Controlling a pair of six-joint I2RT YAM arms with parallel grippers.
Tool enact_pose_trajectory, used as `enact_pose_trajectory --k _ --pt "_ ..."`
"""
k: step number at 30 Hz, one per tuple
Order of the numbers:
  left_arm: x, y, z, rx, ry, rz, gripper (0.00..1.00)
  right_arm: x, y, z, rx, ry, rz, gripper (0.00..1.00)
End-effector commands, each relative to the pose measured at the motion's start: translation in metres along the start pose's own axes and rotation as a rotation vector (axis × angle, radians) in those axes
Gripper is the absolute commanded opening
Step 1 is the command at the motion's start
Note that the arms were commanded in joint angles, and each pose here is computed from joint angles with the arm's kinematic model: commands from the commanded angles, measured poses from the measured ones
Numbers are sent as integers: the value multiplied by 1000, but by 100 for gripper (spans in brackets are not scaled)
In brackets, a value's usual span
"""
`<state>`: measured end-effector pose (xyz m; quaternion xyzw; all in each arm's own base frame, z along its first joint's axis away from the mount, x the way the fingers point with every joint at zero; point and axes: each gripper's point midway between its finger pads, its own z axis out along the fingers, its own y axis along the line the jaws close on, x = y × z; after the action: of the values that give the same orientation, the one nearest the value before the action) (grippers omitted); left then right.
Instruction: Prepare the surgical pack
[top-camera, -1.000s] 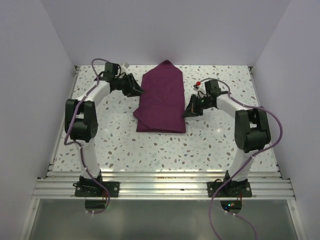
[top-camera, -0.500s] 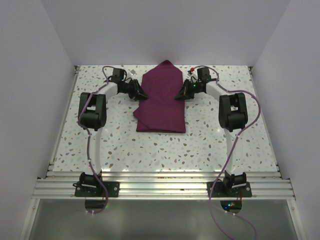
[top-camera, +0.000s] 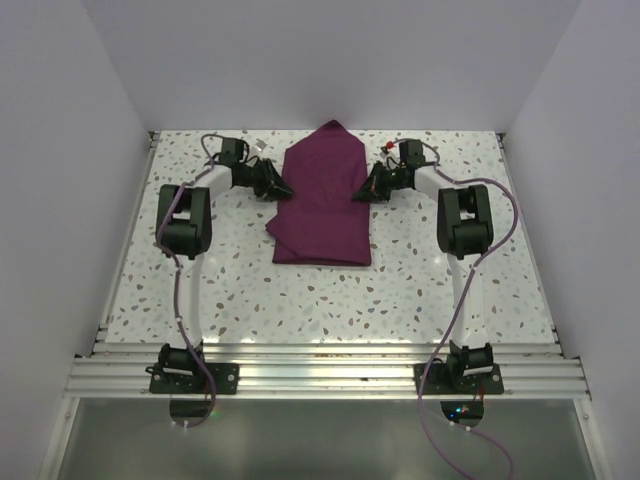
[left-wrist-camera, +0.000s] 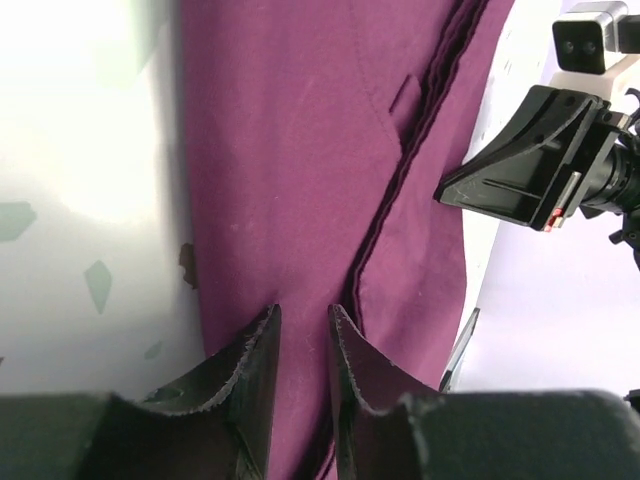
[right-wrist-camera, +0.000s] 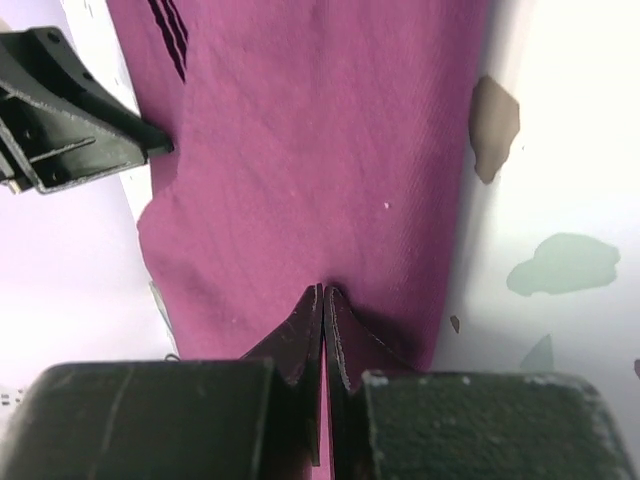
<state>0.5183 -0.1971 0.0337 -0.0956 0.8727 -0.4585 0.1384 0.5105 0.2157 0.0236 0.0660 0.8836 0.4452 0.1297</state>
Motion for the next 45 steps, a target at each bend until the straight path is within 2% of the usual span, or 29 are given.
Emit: enact_pose_trajectory --k 1,6,9,15,21,28,32,36,41,43,45 --pt "-24 -60 -27 75 -98 140 29 -28 56 -29 -75 -104 -81 0" --pt "-1 -96 -11 176 -71 178 27 -39 85 -36 -125 -144 -94 0" --pt "20 -87 6 174 -33 141 26 -37 81 -28 -124 -128 -68 0" --pt "29 -49 16 125 -7 44 24 -25 53 -19 -73 -98 -49 0" --pt "13 2 7 63 -33 -52 22 -11 -3 -12 7 -71 9 0" --pt "-2 32 -3 20 -43 -58 22 -5 -58 -17 114 -58 53 0" --pt "-6 45 -11 -21 -43 -54 22 -12 -62 -32 178 -96 42 0" --pt "-25 33 -26 -21 -90 10 25 -29 -46 -50 221 -155 -12 1" --pt "-61 7 -45 -43 -223 138 36 -66 -21 -73 266 -309 -71 23" --pt "-75 1 -50 -54 -276 147 40 -74 -22 -75 282 -332 -73 27" --pt "-88 -5 -48 -30 -318 161 44 -85 -17 -75 271 -358 -86 37"
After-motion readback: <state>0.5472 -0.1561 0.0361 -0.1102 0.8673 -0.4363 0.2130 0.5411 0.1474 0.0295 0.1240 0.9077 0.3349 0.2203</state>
